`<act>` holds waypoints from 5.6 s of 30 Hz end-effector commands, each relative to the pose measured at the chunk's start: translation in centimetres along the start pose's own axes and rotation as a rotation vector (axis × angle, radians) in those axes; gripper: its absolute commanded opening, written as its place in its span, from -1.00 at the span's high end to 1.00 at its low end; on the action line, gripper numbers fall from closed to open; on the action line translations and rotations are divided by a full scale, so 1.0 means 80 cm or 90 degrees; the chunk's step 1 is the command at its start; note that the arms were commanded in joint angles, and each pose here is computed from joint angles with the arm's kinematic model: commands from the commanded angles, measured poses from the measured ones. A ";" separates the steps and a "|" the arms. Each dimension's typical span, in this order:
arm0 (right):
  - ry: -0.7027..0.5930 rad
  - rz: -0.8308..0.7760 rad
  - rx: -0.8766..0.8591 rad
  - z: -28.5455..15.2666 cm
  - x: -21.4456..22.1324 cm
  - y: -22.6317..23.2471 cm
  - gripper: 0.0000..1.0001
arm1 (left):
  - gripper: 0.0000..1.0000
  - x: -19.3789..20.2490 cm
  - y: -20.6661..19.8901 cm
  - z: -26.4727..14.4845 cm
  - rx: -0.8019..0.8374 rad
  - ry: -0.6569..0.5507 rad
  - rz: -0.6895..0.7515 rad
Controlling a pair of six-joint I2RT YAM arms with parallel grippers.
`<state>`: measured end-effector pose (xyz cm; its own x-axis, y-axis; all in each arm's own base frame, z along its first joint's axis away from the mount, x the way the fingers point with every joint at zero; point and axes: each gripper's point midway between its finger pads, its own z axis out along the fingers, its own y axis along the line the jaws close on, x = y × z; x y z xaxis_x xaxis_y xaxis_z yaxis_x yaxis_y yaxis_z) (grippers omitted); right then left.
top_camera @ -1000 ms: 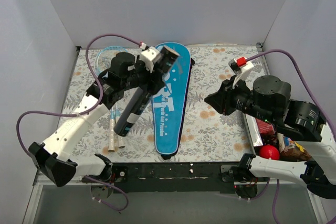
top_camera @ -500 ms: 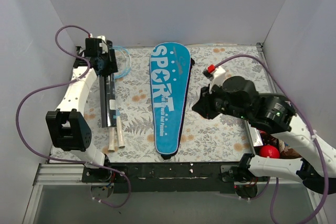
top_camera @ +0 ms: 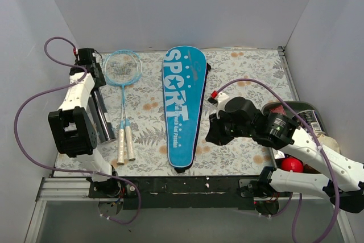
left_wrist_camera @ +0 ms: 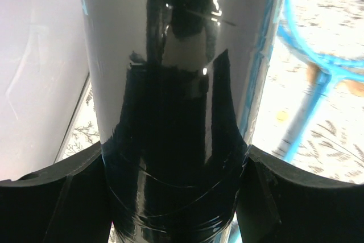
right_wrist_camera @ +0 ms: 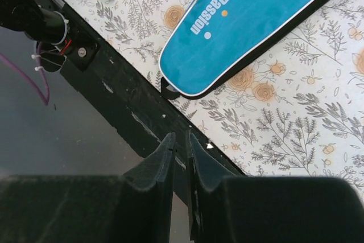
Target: Pack up the badminton gear
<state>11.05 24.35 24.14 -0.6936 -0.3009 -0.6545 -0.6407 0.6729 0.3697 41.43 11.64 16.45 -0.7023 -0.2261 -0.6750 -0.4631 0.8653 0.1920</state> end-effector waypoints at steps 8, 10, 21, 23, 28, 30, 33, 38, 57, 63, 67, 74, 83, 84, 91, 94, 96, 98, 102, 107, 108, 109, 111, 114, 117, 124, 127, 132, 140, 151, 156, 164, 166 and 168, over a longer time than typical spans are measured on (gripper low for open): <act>0.007 -0.004 -0.055 0.001 0.001 0.019 0.62 | 0.14 0.038 0.044 0.068 -0.107 0.047 0.013; 0.014 -0.007 -0.057 0.002 0.006 0.019 0.60 | -0.01 0.042 0.043 0.075 -0.109 0.061 0.003; 0.026 -0.018 -0.081 0.012 0.018 0.021 0.45 | -0.96 0.015 0.049 0.063 -0.118 0.031 -0.009; 0.022 -0.024 -0.076 0.011 0.017 0.019 0.44 | -0.96 0.001 0.054 0.045 -0.121 0.010 -0.018; 0.005 -0.032 -0.025 0.015 0.006 0.002 0.41 | -0.96 -0.059 0.037 -0.032 -0.049 -0.092 -0.034; 0.011 -0.038 0.001 0.024 0.002 -0.008 0.40 | -0.96 -0.072 0.008 -0.076 0.008 -0.119 -0.017; 0.011 -0.041 0.044 0.037 -0.012 -0.027 0.37 | -0.96 -0.072 -0.066 -0.143 0.148 -0.148 0.020; -0.030 0.035 0.118 0.048 -0.053 -0.091 0.07 | -0.97 -0.008 -0.186 -0.243 0.461 -0.145 0.059; 0.016 0.041 -0.033 0.214 -0.119 -0.001 -0.22 | -0.95 0.052 -0.152 -0.324 0.531 -0.198 0.022; 0.009 0.117 -0.005 0.277 -0.131 -0.006 -0.22 | -0.94 0.030 -0.109 -0.338 0.458 -0.243 -0.037; -0.011 0.147 0.049 0.281 -0.130 -0.025 -0.20 | -0.94 0.060 -0.100 -0.279 0.349 -0.191 -0.022; -0.101 0.123 0.137 0.202 -0.128 -0.059 -0.21 | -0.96 0.089 -0.128 -0.168 0.281 -0.092 -0.036; -0.141 0.123 0.134 0.110 -0.084 -0.068 -0.21 | -0.96 0.105 -0.123 -0.053 0.224 0.005 -0.126; -0.145 0.125 0.136 0.106 -0.080 -0.070 -0.21 | -0.95 0.113 -0.130 -0.042 0.224 0.024 -0.122; -0.170 0.137 0.124 0.078 -0.060 -0.074 -0.21 | -0.88 0.121 -0.157 -0.010 0.239 0.061 -0.123; -0.172 0.136 0.122 0.074 -0.057 -0.075 -0.21 | -0.87 0.126 -0.154 0.005 0.211 0.066 -0.113; -0.169 0.136 0.127 0.075 -0.052 -0.078 -0.21 | -0.87 0.130 -0.150 0.012 0.196 0.067 -0.102; -0.170 0.135 0.126 0.074 -0.049 -0.078 -0.21 | -0.86 0.137 -0.150 0.021 0.187 0.074 -0.091; -0.156 0.135 0.124 0.079 -0.039 -0.080 -0.21 | -0.75 0.150 -0.156 0.029 0.198 0.089 -0.078; -0.151 0.132 0.111 0.084 -0.036 -0.077 -0.20 | -0.52 0.175 -0.157 0.038 0.200 0.109 -0.068; -0.148 0.132 0.110 0.085 -0.035 -0.077 -0.20 | -0.47 0.177 -0.158 0.039 0.202 0.112 -0.063; -0.149 0.130 0.109 0.085 -0.035 -0.076 -0.20 | -0.41 0.180 -0.161 0.039 0.211 0.118 -0.059; -0.148 0.129 0.108 0.086 -0.033 -0.077 -0.20 | -0.17 0.183 -0.164 0.037 0.221 0.123 -0.054; -0.146 0.130 0.106 0.087 -0.031 -0.077 -0.20 | 0.09 0.187 -0.164 0.035 0.229 0.129 -0.041; -0.148 0.131 0.105 0.088 -0.028 -0.078 -0.20 | 0.22 0.193 -0.163 0.032 0.233 0.135 -0.027; -0.145 0.140 0.099 0.092 -0.022 -0.078 -0.19 | 0.65 0.206 -0.161 0.028 0.235 0.154 0.007; -0.145 0.142 0.097 0.092 -0.021 -0.078 -0.19 | 0.81 0.209 -0.161 0.026 0.234 0.156 0.016; -0.147 0.149 0.096 0.090 -0.016 -0.080 -0.19 | 1.00 0.220 -0.166 0.022 0.235 0.160 0.045; -0.148 0.158 0.102 0.088 -0.008 -0.084 -0.19 | 1.00 0.198 -0.183 -0.007 0.261 0.106 0.078; -0.151 0.156 0.108 0.082 -0.013 -0.084 -0.19 | 1.00 0.093 -0.191 -0.104 0.343 -0.029 0.056; -0.164 0.152 0.135 0.072 -0.019 -0.091 -0.19 | 1.00 0.057 -0.206 -0.161 0.388 -0.068 0.054; -0.197 0.152 0.271 0.010 -0.037 -0.125 -0.22 | 1.00 0.062 -0.301 -0.254 0.515 -0.077 0.085; -0.220 0.153 0.303 -0.018 -0.047 -0.130 -0.23 | 1.00 0.074 -0.328 -0.274 0.548 -0.070 0.098; -0.250 0.156 0.320 -0.050 -0.056 -0.132 -0.24 | 1.00 0.079 -0.355 -0.281 0.562 -0.061 0.097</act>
<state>19.36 19.91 21.11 -0.6607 0.0487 -0.7490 -0.2664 0.9177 0.2946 37.48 -20.19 20.61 -0.6759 -0.0364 -0.7361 0.2006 0.9520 -0.2313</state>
